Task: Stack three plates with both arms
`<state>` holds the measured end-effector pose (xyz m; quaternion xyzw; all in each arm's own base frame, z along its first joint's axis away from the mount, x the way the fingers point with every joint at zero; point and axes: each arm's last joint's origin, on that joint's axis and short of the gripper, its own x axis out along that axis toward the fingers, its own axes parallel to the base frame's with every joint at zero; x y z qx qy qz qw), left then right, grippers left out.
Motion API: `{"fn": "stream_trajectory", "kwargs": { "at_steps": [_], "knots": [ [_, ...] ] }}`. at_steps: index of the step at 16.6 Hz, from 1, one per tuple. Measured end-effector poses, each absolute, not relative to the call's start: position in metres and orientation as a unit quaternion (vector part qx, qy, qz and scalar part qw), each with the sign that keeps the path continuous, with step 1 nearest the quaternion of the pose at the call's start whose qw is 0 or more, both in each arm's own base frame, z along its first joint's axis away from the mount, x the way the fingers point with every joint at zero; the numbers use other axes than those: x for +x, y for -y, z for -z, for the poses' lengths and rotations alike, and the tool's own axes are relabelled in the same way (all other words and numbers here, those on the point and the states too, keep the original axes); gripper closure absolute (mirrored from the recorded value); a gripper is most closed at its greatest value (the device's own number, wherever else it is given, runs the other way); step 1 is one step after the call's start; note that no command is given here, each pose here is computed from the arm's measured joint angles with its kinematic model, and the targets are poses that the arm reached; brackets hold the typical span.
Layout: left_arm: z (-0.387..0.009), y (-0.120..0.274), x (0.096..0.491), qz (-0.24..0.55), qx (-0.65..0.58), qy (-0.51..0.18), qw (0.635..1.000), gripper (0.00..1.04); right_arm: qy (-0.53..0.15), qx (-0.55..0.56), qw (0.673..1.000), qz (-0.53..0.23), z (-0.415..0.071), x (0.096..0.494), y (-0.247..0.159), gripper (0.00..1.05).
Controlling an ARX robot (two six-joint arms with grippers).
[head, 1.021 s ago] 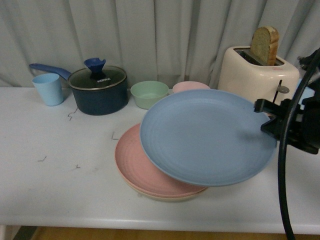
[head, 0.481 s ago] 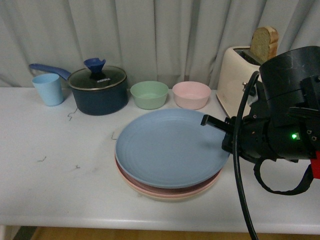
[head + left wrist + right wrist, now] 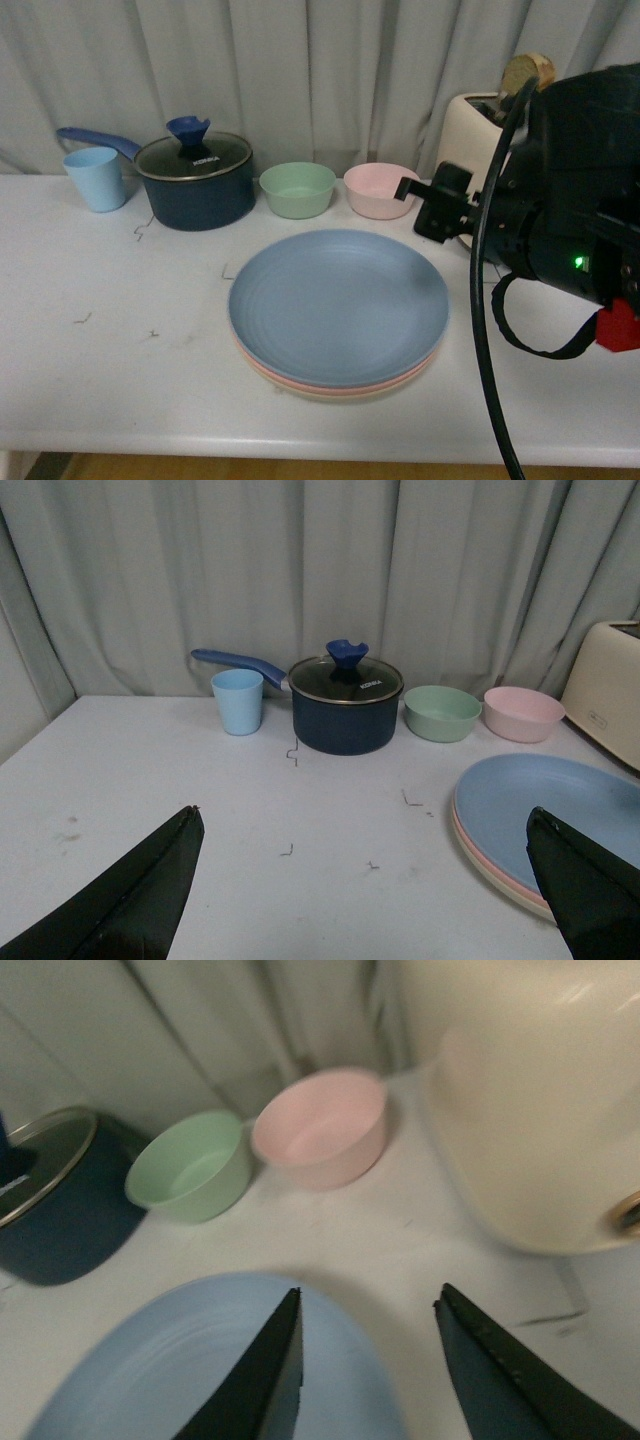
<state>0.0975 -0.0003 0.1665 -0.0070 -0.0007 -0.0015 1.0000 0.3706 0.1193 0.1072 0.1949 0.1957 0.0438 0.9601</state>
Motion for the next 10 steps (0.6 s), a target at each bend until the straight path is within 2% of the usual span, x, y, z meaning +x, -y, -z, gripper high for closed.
{"fn": "stream_trajectory", "kwargs": {
  "at_steps": [1,2,4,5,7,10],
  "knots": [
    [-0.166,0.0,0.098,0.001,-0.007,0.0,1.0,0.07,-0.124,0.127,0.984,-0.012,-0.101,0.348,-0.105,0.68],
    [-0.166,0.0,0.098,0.001,-0.007,-0.001,1.0,0.07,-0.103,0.072,0.992,-0.003,-0.095,0.323,-0.087,0.79],
    [-0.166,0.0,0.098,0.002,-0.007,0.0,1.0,0.07,-0.025,0.025,0.999,0.009,-0.128,0.293,-0.058,1.03],
    [-0.166,0.0,0.098,0.001,-0.007,0.0,1.0,0.07,-0.008,0.017,1.0,0.01,-0.14,0.277,-0.049,1.03],
    [-0.166,0.0,0.098,0.001,-0.007,0.0,1.0,0.07,-0.045,0.001,0.999,-0.004,-0.13,0.246,-0.039,1.03],
    [-0.166,0.0,0.098,0.001,-0.007,0.0,1.0,0.07,0.001,0.005,1.0,0.006,-0.15,0.215,-0.022,1.03]
  ]
}}
